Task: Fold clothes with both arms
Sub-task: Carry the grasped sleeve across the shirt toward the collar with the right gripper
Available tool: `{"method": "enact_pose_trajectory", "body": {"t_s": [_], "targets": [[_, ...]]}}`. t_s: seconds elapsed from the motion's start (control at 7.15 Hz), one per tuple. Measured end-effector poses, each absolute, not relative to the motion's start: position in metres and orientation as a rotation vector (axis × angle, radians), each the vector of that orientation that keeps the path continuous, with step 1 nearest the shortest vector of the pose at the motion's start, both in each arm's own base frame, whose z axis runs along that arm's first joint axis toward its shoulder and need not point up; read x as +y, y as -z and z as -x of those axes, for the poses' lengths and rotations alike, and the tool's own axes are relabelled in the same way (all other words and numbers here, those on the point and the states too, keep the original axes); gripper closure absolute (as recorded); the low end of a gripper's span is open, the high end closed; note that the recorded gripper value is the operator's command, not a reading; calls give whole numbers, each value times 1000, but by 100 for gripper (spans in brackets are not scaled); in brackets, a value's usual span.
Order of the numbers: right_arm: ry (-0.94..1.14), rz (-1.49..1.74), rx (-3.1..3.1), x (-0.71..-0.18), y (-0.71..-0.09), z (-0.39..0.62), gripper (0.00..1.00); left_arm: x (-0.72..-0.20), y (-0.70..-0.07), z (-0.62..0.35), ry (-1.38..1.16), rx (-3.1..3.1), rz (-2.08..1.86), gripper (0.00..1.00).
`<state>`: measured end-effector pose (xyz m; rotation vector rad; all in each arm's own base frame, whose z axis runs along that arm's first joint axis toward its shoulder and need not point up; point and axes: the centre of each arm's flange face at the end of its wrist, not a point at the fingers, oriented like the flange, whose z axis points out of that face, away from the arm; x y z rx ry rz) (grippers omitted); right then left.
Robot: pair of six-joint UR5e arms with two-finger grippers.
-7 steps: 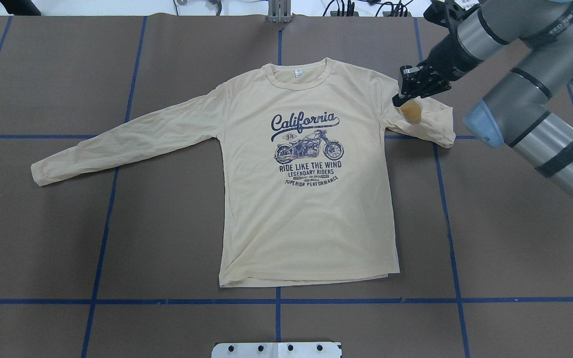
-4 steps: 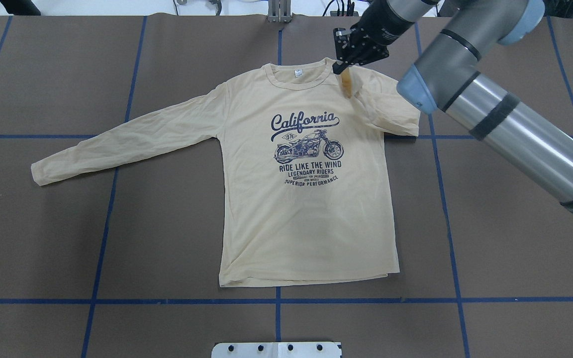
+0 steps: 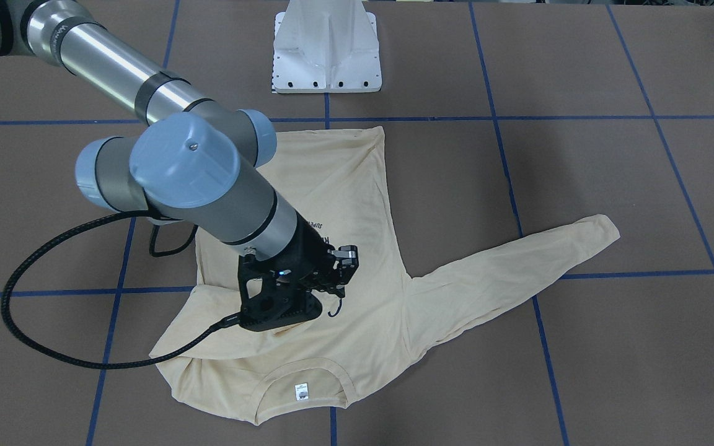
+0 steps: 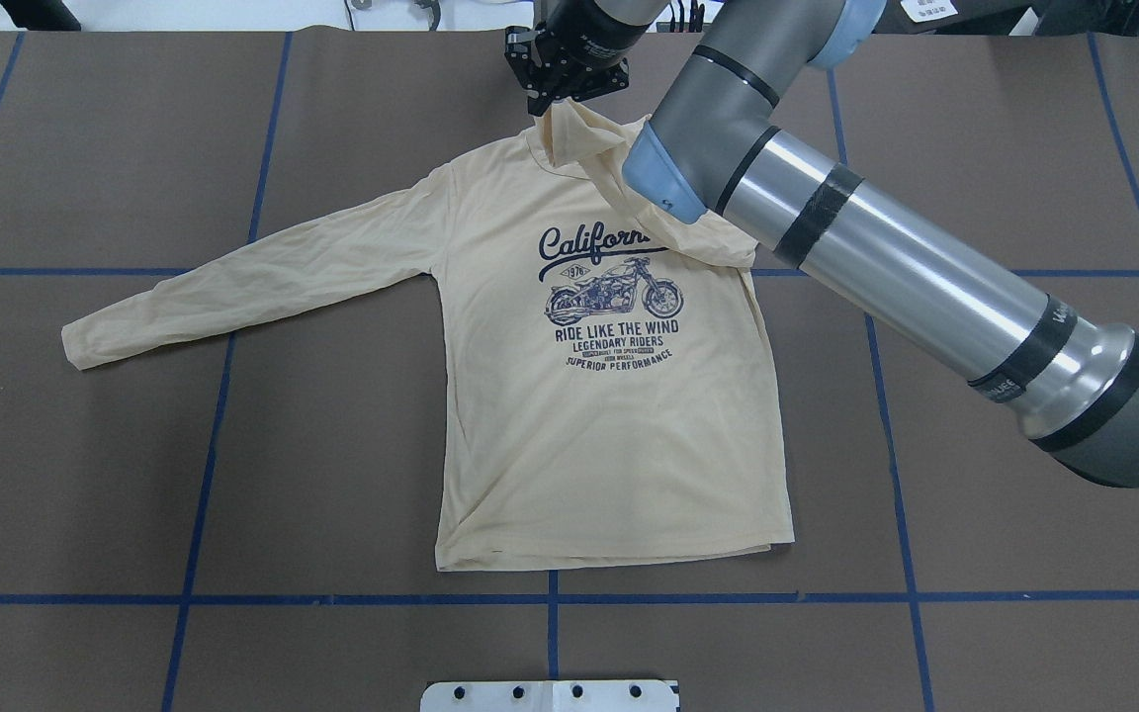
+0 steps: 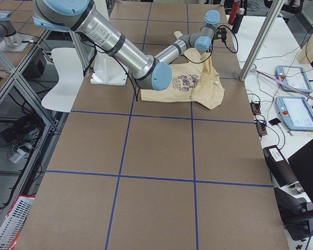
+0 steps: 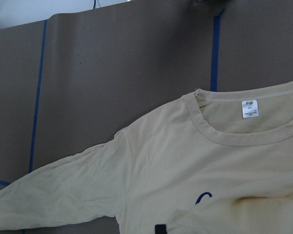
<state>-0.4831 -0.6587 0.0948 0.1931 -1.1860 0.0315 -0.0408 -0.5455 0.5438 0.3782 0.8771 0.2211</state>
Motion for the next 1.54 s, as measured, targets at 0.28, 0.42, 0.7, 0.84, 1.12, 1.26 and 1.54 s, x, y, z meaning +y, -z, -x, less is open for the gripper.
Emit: {"method": "enact_pose_trajectory", "body": {"t_s": [0.28, 0.42, 0.7, 0.84, 1.12, 1.26, 1.54], "targets": [[-57, -260, -1153, -640, -81, 523, 100, -545, -545, 41, -220, 877, -376, 0], [-58, -281, -1135, -627, -80, 546, 100, -545, -546, 41, -219, 877, -374, 0], [-51, -303, -1110, -602, -84, 582, 43, -545, -548, 41, -217, 878, -370, 0], [-45, -302, -1104, -594, -87, 592, 11, -545, -549, 41, -217, 879, -368, 0], [-58, -317, -1077, -584, -94, 610, 1, -545, -550, 41, -216, 879, -366, 0], [-72, -319, -1072, -583, -96, 613, 1, -546, -549, 41, -216, 879, -367, 0], [-104, -310, -1073, -584, -95, 609, 1, -548, -541, 39, -191, 878, -367, 0]]}}
